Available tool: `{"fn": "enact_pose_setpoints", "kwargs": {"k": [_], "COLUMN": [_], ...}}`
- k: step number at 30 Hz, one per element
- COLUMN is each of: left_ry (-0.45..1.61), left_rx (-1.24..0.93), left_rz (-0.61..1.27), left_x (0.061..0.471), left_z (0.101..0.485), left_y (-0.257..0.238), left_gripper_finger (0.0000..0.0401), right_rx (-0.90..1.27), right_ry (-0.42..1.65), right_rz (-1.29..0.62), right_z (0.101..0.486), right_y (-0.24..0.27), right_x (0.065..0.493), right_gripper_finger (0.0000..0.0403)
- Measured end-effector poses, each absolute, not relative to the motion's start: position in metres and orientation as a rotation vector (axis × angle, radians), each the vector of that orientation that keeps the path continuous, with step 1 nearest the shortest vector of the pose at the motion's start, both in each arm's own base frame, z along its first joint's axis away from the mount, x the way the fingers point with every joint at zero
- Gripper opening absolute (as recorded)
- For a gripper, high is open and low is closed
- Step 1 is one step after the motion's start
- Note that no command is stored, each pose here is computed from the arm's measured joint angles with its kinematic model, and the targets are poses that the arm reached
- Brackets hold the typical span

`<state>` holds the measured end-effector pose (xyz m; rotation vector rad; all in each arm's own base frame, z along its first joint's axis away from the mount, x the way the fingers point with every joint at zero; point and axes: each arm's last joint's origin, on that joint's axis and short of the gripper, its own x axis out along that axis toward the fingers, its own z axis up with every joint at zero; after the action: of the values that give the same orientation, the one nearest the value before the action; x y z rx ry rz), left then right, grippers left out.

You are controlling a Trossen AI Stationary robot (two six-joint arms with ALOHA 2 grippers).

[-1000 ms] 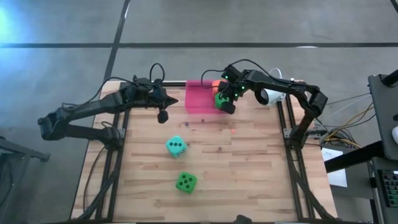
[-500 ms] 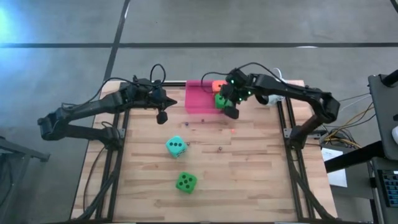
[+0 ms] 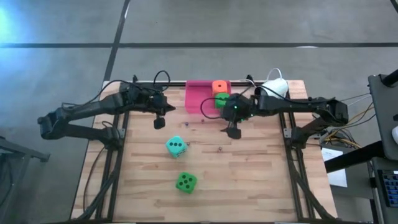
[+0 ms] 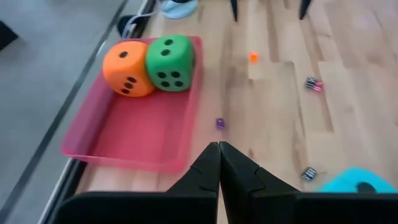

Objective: Pick & Place Dice
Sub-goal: Put the large blue dice into the the pink bin

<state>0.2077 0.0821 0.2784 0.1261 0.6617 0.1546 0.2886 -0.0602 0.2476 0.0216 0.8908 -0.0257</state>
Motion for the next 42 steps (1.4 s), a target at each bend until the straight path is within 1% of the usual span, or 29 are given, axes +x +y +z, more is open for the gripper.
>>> {"fn": "enact_pose_setpoints", "kwargs": {"k": [8, 12, 16, 19, 25, 29, 34, 39, 42], "left_ry": [0.71, 0.804, 0.929, 1.021, 1.136, 1.163, 1.064, 1.032, 0.975], "left_rx": [0.183, 0.19, 0.06, 0.005, -0.116, -0.172, -0.224, -0.24, -0.24], "left_rz": [0.035, -0.048, -0.047, -0.06, -0.045, -0.049, -0.13, -0.13, -0.135], "left_x": [0.211, 0.208, 0.201, 0.195, 0.187, 0.182, 0.185, 0.183, 0.187], "left_z": [0.262, 0.252, 0.244, 0.238, 0.221, 0.199, 0.179, 0.167, 0.163], "left_y": [0.06, 0.045, 0.032, 0.022, 0.006, -0.003, -0.009, -0.01, -0.01], "left_gripper_finger": [0.0008, 0.0008, 0.0008, 0.0008, 0.0008, 0.0008, 0.0008, 0.0008, 0.0008], "right_rx": [-0.005, -0.006, -0.004, -0.002, -0.001, 0.0, 0.0, -0.004, -0.004], "right_ry": [0.901, 0.898, 0.889, 0.889, 0.889, 0.889, 0.889, 0.888, 0.887], "right_rz": [-0.005, -0.003, -0.005, -0.006, -0.006, -0.005, -0.005, -0.003, -0.003], "right_z": [0.241, 0.242, 0.245, 0.245, 0.245, 0.245, 0.245, 0.245, 0.245], "right_y": [-0.055, -0.055, -0.055, -0.055, -0.055, -0.055, -0.055, -0.055, -0.055], "right_x": [0.282, 0.283, 0.284, 0.284, 0.284, 0.284, 0.284, 0.284, 0.284], "right_gripper_finger": [0.0396, 0.0396, 0.0396, 0.0396, 0.0396, 0.0396, 0.0396, 0.0396, 0.0396]}}
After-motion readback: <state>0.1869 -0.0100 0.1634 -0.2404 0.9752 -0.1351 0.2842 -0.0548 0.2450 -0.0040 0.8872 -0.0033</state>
